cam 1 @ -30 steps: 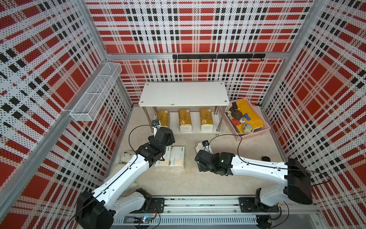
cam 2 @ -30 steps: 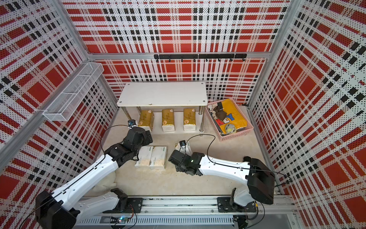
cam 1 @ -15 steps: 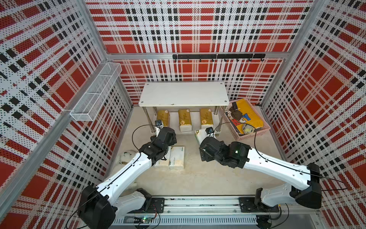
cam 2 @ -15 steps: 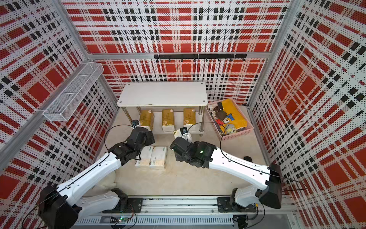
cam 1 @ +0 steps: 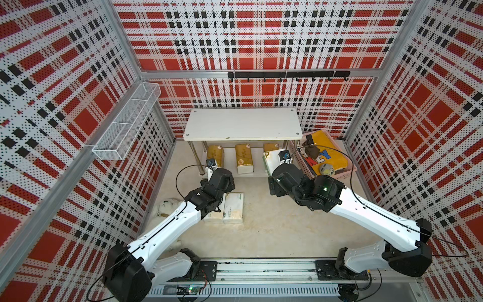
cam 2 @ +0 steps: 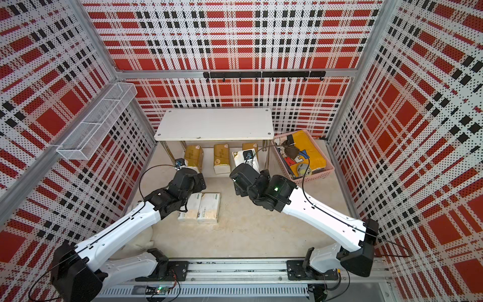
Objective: Place the tissue boxes on the shelf by color
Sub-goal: Place a box of tissues on the shelf.
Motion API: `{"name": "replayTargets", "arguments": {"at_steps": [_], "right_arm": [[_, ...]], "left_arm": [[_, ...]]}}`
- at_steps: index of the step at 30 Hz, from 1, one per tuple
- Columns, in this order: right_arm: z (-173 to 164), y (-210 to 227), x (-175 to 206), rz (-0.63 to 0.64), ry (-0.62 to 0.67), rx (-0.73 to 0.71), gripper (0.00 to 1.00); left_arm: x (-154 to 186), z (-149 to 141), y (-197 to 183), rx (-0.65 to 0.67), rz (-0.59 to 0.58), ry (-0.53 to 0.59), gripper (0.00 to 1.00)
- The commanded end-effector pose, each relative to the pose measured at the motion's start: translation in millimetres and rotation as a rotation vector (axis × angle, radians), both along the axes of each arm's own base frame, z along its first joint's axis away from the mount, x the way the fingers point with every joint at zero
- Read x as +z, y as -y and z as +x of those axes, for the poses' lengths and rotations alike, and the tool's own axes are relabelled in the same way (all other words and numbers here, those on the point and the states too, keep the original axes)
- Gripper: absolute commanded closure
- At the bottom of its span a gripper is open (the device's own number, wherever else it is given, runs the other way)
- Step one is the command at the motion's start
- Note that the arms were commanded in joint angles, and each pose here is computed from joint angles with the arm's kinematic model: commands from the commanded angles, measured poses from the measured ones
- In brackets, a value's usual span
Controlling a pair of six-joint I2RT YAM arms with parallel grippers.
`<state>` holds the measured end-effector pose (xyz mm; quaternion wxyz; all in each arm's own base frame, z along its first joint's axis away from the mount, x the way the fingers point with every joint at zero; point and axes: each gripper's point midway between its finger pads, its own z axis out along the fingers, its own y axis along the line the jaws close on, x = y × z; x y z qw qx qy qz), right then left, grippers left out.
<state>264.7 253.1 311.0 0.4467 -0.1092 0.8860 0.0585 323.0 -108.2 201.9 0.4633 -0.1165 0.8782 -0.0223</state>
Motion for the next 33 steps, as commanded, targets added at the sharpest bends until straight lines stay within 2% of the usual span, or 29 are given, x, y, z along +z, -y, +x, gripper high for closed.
{"name": "replayTargets", "arguments": {"at_steps": [1, 12, 19, 24, 33], "right_arm": [[5.4, 5.3, 25.9, 0.022, 0.068, -0.015, 0.13], [10.6, 19.0, 70.4, 0.026, 0.156, -0.032, 0.14], [27.0, 29.0, 101.6, 0.042, 0.222, -0.055, 0.14], [47.0, 36.8, 113.8, 0.052, 0.250, -0.073, 0.14], [102.1, 40.3, 105.4, 0.081, 0.252, -0.086, 0.14]], "left_arm": [[1.7, -3.2, -3.7, 0.014, 0.000, 0.022, 0.13], [8.2, -4.7, -5.9, 0.017, -0.011, 0.039, 0.13], [3.7, -4.5, -3.8, 0.012, -0.006, 0.026, 0.13], [5.9, -2.8, -2.0, 0.012, -0.007, 0.029, 0.13], [7.1, -1.3, -1.3, 0.017, 0.000, 0.025, 0.13]]}}
